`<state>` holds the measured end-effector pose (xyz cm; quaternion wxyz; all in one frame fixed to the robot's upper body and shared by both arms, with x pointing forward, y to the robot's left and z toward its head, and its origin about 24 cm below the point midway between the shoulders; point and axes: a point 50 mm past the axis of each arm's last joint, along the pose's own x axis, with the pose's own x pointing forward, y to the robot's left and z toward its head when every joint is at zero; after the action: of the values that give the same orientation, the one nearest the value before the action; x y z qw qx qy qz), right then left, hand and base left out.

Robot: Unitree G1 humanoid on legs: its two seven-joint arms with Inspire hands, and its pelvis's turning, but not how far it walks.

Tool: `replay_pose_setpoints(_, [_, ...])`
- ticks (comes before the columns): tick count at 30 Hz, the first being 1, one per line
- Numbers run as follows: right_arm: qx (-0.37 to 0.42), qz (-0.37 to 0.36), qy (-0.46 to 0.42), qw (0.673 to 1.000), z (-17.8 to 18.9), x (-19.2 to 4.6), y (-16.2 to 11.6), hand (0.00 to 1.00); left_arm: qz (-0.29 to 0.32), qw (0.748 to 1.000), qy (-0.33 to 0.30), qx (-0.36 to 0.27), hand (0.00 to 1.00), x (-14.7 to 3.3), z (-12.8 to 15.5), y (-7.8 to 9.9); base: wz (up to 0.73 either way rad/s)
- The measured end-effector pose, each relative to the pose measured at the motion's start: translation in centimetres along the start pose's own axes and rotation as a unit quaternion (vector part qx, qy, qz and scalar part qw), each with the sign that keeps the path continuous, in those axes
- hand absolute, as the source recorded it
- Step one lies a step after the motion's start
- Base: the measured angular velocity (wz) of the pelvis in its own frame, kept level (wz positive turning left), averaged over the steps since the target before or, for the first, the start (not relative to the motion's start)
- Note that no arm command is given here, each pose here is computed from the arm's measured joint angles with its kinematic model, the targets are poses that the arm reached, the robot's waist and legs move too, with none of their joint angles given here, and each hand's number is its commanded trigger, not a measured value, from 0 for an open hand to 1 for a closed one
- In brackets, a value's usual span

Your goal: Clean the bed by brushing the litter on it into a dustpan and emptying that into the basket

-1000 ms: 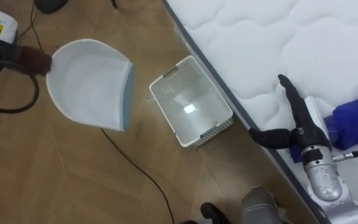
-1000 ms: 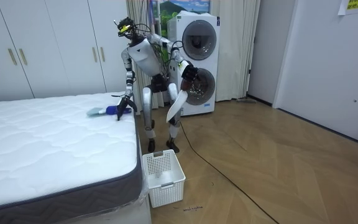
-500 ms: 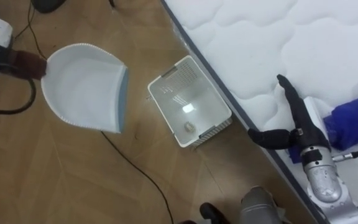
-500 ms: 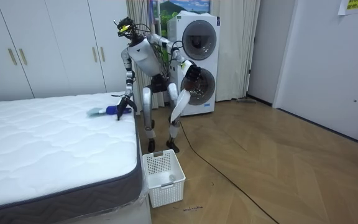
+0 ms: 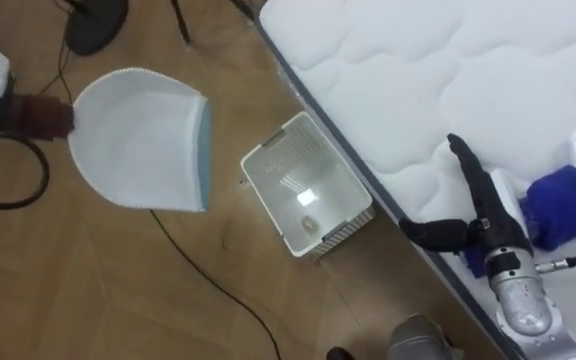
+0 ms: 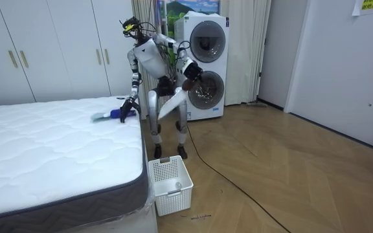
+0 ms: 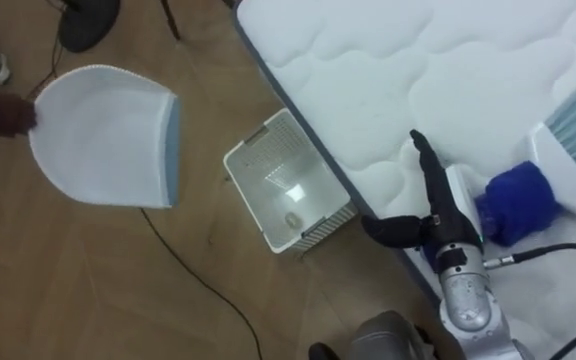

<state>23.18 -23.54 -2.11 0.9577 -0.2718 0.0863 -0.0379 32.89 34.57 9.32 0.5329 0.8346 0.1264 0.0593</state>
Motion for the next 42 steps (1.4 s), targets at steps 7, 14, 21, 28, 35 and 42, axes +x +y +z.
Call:
replay_pose_setpoints(7, [0.035, -0.029, 0.041, 0.998, -1.5, -0.7, 0.4, 0.00, 0.064, 0.994, -0.060, -0.065, 1.00, -1.3, 2.4, 0.3, -0.46])
replay_pose_setpoints(14, [0.054, -0.056, 0.102, 0.992, -3.8, -2.4, 0.0, 0.00, 0.124, 0.955, -0.154, -0.219, 1.00, -3.6, 7.6, 2.2, -0.41])
replay_pose_setpoints(21, [0.087, -0.047, 0.127, 0.987, -4.2, -3.4, 1.3, 0.00, 0.094, 0.921, -0.159, -0.343, 1.00, -7.0, 10.2, -0.3, -1.41])
replay_pose_setpoints(28, [0.117, -0.016, 0.130, 0.984, -4.0, -3.6, 2.8, 0.00, 0.075, 0.887, -0.137, -0.434, 1.00, -9.4, 11.5, -1.7, -1.20])
replay_pose_setpoints(35, [0.116, 0.007, 0.118, 0.986, -3.6, -3.6, 3.1, 0.00, 0.041, 0.857, -0.138, -0.495, 0.30, -11.1, 12.8, -2.7, -0.50])
replay_pose_setpoints(42, [0.105, 0.033, 0.120, 0.987, -4.2, -4.4, 3.4, 0.00, -0.010, 0.842, -0.117, -0.527, 0.00, -13.2, 12.9, -5.1, -0.43])
